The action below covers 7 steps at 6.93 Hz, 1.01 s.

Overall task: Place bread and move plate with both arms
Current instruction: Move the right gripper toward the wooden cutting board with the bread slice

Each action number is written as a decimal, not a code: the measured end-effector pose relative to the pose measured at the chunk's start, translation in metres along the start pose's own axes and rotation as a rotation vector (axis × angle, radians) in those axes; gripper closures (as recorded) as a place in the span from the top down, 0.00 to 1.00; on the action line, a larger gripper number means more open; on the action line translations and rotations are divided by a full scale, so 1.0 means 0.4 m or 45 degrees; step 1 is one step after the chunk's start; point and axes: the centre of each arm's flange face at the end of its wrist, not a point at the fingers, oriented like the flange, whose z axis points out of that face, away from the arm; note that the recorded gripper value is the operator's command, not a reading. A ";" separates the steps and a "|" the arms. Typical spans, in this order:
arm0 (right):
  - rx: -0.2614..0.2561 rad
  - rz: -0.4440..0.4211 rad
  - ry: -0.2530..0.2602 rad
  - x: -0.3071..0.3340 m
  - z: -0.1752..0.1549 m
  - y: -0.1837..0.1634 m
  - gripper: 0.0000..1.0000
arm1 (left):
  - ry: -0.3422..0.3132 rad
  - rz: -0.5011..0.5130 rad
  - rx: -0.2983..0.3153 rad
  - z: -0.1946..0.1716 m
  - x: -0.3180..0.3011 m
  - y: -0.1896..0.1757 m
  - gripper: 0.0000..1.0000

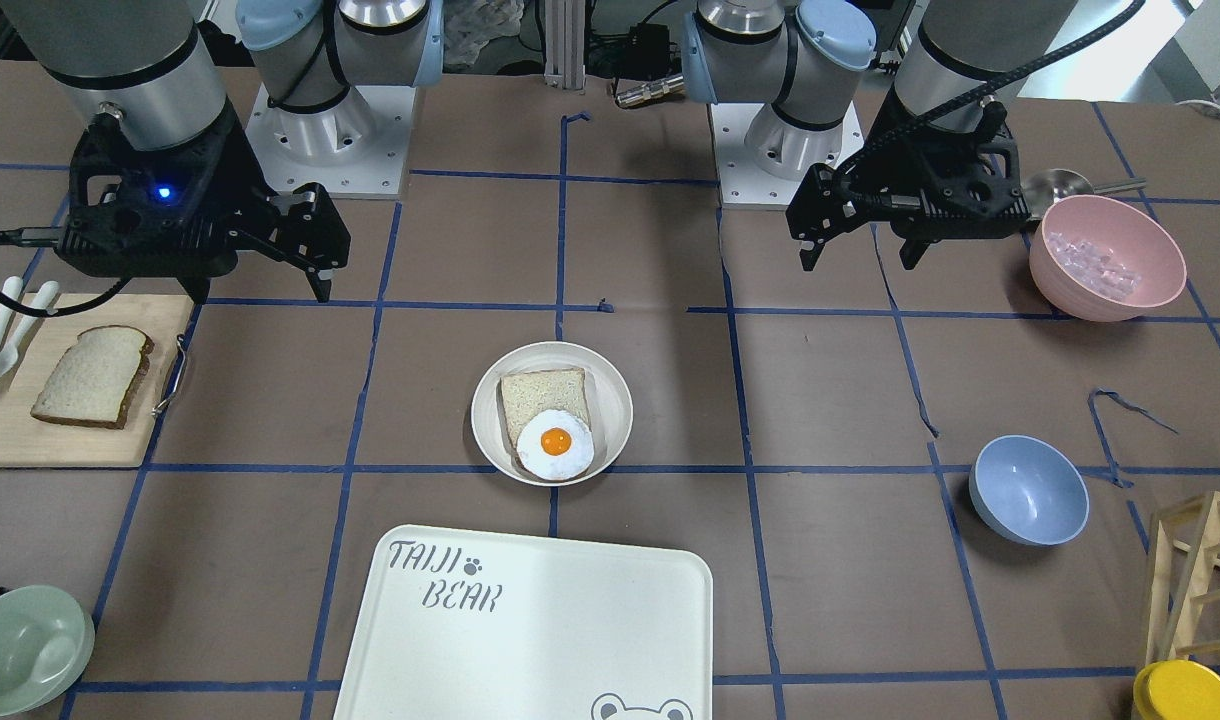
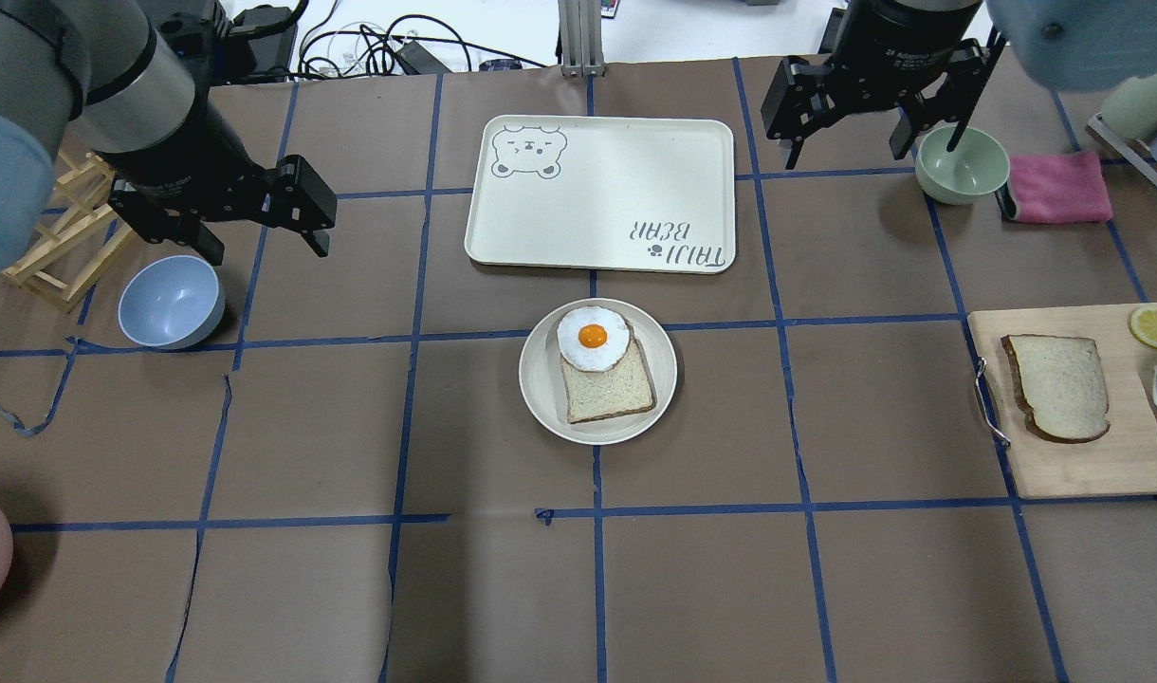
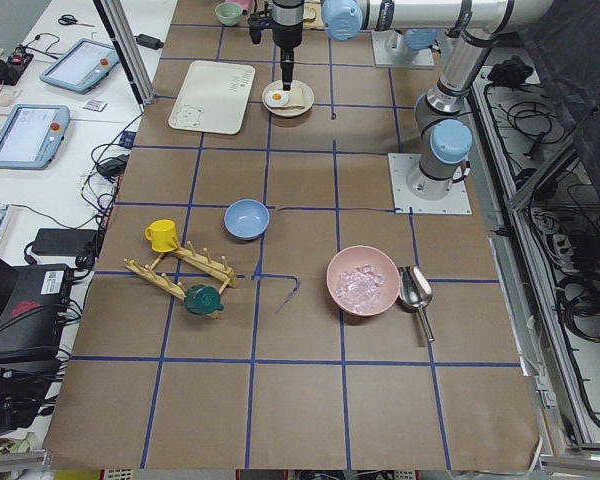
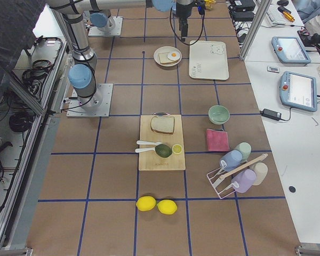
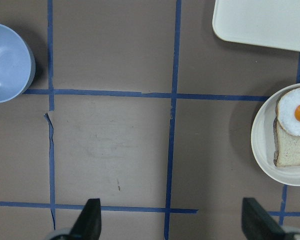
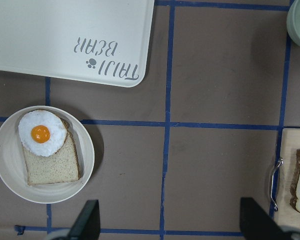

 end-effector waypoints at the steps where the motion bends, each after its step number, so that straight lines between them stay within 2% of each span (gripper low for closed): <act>1: -0.001 0.003 -0.001 0.000 0.002 0.001 0.98 | -0.002 0.000 -0.002 0.002 -0.001 0.001 1.00; 4: -0.016 0.016 0.005 0.010 0.013 0.006 1.00 | -0.014 -0.003 -0.010 0.007 -0.004 0.007 1.00; 7: 0.039 0.024 0.009 0.024 -0.019 0.001 1.00 | -0.017 -0.004 -0.011 0.007 -0.007 0.007 1.00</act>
